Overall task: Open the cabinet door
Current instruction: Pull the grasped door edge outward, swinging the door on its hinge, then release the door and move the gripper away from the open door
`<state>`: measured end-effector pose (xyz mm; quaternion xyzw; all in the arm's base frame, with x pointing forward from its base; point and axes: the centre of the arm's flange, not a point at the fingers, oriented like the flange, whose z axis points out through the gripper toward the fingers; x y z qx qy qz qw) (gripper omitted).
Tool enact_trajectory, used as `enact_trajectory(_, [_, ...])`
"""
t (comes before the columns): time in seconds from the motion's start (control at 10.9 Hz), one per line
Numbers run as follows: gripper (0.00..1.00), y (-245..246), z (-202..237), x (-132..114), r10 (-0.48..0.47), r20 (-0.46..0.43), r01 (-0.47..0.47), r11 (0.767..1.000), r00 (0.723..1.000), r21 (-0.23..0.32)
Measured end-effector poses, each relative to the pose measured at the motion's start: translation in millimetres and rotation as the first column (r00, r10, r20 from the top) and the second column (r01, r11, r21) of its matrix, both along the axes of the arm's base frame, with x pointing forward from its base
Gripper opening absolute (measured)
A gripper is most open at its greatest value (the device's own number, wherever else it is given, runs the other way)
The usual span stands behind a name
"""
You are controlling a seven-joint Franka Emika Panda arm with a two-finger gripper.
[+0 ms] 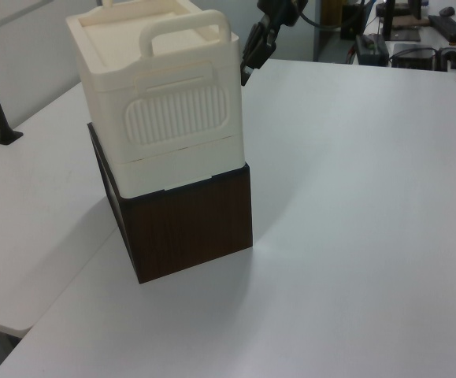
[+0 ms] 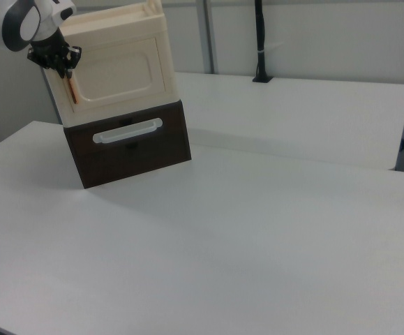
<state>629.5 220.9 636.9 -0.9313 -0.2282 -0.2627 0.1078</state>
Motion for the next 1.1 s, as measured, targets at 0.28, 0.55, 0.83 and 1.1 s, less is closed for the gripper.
enact_trajectory(0.28, [0.14, -9.1, -0.2, -4.6, -0.009, -0.034, 0.009, 1.0, 0.999, -0.001])
enact_trajectory(0.55, [0.14, -36.3, 4.2, -14.1, -0.032, -0.113, 0.03, 0.999, 0.993, -0.016])
enact_trajectory(0.83, [0.11, -74.2, -3.8, -18.2, -0.078, -0.196, 0.072, 0.997, 0.978, -0.039])
enact_trajectory(1.1, [0.05, -141.8, -13.8, -13.3, -0.176, -0.256, 0.165, 0.984, 0.951, -0.063])
